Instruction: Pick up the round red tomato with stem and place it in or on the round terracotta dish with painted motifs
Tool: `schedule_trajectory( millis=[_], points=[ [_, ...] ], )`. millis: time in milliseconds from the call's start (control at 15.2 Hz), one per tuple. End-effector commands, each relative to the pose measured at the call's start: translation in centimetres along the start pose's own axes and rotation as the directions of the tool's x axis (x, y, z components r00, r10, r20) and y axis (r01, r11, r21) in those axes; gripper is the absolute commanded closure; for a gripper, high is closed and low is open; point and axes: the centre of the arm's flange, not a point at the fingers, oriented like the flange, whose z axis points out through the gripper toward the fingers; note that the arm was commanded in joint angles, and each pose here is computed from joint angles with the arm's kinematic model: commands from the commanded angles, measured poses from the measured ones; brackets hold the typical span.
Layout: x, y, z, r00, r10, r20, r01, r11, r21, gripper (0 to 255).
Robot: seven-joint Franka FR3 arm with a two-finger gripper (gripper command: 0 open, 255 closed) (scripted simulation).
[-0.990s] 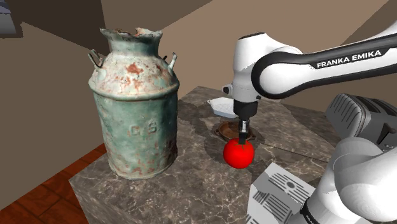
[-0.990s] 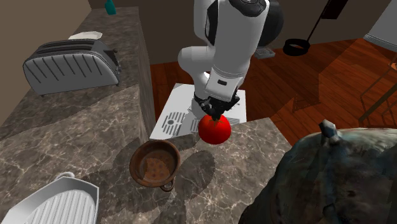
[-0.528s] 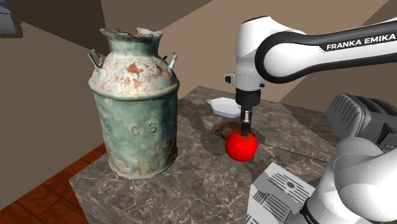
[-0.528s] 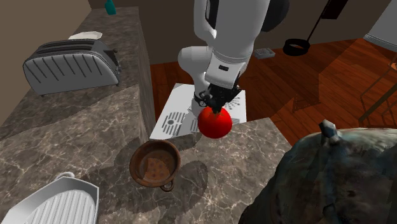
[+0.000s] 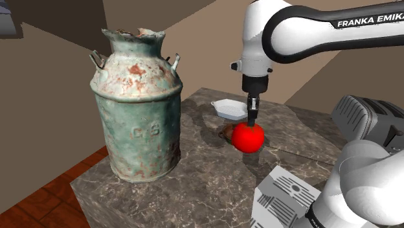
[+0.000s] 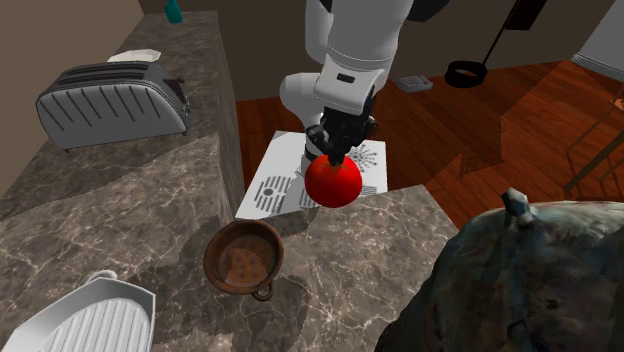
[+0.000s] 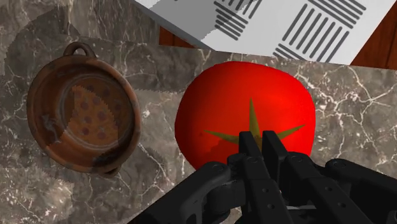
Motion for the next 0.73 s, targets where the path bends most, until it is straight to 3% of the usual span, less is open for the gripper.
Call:
schedule_trajectory(
  millis=[0, 660],
  points=[
    [0.0, 2.4, -0.7, 1.000, 0.000, 0.000, 0.000, 1.000, 0.000, 255],
    [0.3, 15.1, -4.3, 1.000, 0.000, 0.000, 0.000, 1.000, 0.000, 255]
  ],
)
